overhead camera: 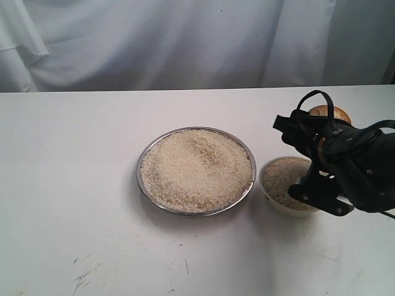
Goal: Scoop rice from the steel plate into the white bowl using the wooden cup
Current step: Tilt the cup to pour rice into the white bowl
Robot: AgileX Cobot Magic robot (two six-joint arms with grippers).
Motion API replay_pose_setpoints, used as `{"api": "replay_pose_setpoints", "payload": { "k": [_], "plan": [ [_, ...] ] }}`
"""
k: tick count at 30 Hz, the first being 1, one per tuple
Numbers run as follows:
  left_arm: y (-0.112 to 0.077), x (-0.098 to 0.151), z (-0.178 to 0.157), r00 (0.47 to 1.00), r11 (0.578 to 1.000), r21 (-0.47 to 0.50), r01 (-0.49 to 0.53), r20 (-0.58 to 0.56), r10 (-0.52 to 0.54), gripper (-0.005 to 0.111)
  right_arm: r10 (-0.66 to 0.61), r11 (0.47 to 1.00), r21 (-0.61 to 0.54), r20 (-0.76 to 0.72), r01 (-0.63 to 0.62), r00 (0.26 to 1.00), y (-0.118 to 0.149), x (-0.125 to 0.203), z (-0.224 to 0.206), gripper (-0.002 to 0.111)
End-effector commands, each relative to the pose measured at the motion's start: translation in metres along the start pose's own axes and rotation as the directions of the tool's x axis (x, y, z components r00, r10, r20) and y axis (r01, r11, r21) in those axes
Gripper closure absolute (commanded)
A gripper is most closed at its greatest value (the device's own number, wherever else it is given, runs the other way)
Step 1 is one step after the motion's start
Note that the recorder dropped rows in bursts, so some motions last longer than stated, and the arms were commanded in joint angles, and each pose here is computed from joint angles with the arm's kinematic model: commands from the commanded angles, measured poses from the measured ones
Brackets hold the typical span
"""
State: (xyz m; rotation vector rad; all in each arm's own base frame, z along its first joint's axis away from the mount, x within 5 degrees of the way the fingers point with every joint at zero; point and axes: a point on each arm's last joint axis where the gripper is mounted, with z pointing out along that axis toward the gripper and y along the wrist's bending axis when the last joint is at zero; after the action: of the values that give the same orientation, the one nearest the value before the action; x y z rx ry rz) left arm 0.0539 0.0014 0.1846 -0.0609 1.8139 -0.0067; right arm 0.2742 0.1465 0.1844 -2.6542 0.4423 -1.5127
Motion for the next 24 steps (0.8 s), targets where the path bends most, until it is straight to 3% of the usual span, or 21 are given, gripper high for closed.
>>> {"api": "replay_pose_setpoints", "payload": {
  "k": [1,24],
  "plan": [
    [0.000,0.000,0.000,1.000,1.000,-0.001,0.003,0.013,-0.003,0.107,-0.019,1.000,-0.019,-0.053,0.018,0.998,0.001,0.004,-0.004,0.108],
    [0.000,0.000,0.000,1.000,1.000,-0.001,0.003,0.013,-0.003,0.107,-0.016,1.000,-0.018,-0.149,0.013,0.989,-0.014,0.006,-0.017,0.108]
  ]
}}
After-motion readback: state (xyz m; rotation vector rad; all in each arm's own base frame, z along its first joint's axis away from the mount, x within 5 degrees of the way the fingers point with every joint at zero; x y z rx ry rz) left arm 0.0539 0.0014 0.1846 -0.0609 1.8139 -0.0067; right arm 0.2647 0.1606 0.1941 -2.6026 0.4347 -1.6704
